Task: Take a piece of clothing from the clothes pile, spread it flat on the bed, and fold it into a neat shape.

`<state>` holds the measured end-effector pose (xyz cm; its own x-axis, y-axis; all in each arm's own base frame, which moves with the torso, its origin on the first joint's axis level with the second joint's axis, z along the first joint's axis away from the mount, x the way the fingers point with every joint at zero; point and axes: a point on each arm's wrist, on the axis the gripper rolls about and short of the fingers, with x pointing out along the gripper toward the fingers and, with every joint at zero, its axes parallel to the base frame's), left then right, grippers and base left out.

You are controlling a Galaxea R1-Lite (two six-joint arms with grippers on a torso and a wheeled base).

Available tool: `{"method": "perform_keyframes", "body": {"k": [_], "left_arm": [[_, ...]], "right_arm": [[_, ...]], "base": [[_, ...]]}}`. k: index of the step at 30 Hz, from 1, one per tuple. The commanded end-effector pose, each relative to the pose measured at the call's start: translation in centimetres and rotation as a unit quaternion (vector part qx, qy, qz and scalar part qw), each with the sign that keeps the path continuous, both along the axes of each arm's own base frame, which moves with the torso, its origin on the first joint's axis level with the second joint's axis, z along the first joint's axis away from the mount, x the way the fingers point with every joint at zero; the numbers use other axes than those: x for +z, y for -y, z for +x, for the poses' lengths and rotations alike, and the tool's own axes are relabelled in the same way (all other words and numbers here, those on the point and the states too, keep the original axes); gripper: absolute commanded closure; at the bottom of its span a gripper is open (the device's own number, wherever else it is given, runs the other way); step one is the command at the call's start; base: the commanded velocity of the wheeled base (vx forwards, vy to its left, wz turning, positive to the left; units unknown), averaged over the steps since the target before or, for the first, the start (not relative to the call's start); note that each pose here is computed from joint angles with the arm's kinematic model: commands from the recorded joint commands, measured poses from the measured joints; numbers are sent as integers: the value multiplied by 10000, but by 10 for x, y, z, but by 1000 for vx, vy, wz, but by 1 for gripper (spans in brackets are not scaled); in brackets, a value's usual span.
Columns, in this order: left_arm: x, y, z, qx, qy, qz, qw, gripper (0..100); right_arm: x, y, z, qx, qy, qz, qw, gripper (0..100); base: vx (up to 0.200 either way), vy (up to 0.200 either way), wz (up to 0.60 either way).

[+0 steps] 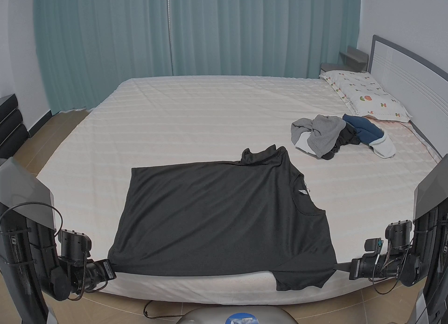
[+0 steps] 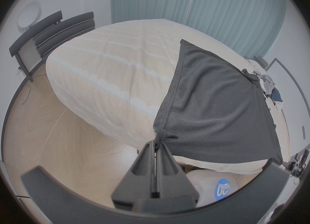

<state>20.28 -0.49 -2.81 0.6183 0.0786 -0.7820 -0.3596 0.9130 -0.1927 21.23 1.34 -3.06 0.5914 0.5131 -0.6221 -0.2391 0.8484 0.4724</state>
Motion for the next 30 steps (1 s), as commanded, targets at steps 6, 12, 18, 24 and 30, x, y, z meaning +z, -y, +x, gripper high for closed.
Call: {"method": "perform_keyframes", "body": {"k": [6,12,18,24,30], "left_arm": [[16,-7,-9,-35,48,159,9999,100],[17,-8,-13,-137,-143,262,9995,100],[22,-9,-21,-244,-356,344,9985,100],[21,-9,-26,-321,-595,399,9969,100],[21,-9,-30,-414,-797,467,9949,100]], "right_arm": [[12,-2,-16,-25,-379,-157,9992,100],[13,-5,-25,43,-753,-362,9965,100],[18,-8,-32,159,-867,-482,9949,100],[24,-9,-40,107,-1000,-713,9924,100],[32,-9,-48,144,-1099,-747,9910,100]], "base": [[0,0,0],[0,0,0],[0,0,0],[0,0,0],[0,0,0]]}}
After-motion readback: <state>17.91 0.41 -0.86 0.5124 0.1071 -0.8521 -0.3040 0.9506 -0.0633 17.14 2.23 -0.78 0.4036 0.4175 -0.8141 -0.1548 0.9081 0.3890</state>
